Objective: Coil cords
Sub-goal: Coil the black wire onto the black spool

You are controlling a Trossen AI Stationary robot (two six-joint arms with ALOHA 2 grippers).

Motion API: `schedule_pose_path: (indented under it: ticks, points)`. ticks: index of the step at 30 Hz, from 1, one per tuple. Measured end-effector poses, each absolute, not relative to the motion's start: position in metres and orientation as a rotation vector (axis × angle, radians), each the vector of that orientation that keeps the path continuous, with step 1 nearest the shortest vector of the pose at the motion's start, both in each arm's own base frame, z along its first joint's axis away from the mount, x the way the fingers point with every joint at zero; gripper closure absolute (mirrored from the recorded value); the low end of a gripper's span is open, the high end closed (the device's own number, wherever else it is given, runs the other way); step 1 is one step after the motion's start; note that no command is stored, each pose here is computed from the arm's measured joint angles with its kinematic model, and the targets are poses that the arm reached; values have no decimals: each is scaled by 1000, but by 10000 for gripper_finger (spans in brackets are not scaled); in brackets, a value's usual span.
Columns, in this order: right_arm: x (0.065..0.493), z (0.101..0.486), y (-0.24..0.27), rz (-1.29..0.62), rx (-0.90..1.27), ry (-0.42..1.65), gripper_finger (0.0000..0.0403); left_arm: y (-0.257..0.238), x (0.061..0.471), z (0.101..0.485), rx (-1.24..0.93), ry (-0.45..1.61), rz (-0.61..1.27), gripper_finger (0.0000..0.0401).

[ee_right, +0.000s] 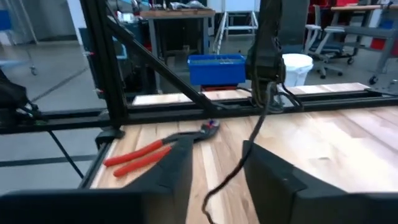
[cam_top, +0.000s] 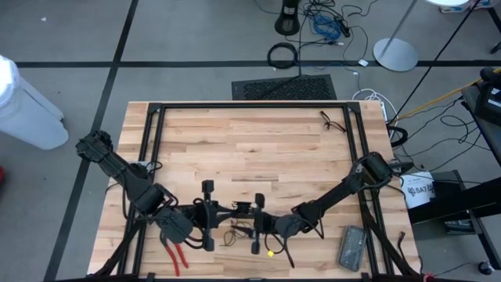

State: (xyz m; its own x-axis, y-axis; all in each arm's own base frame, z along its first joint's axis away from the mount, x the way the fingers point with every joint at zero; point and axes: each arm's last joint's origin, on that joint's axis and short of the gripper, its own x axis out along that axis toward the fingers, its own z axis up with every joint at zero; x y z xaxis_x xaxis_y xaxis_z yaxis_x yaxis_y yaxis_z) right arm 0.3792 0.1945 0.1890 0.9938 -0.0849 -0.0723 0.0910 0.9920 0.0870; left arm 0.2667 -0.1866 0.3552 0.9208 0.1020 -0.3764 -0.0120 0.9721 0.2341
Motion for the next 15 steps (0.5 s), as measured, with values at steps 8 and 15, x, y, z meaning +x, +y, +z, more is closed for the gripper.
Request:
schedule_pose_path:
  ticks: [8,15]
  points:
    - [374,183,201,-83,56,130,392,-190,264,355,236,397,46,393]
    - [363,180,207,-96,30,253,401,-188,258,354,248,423,92,393]
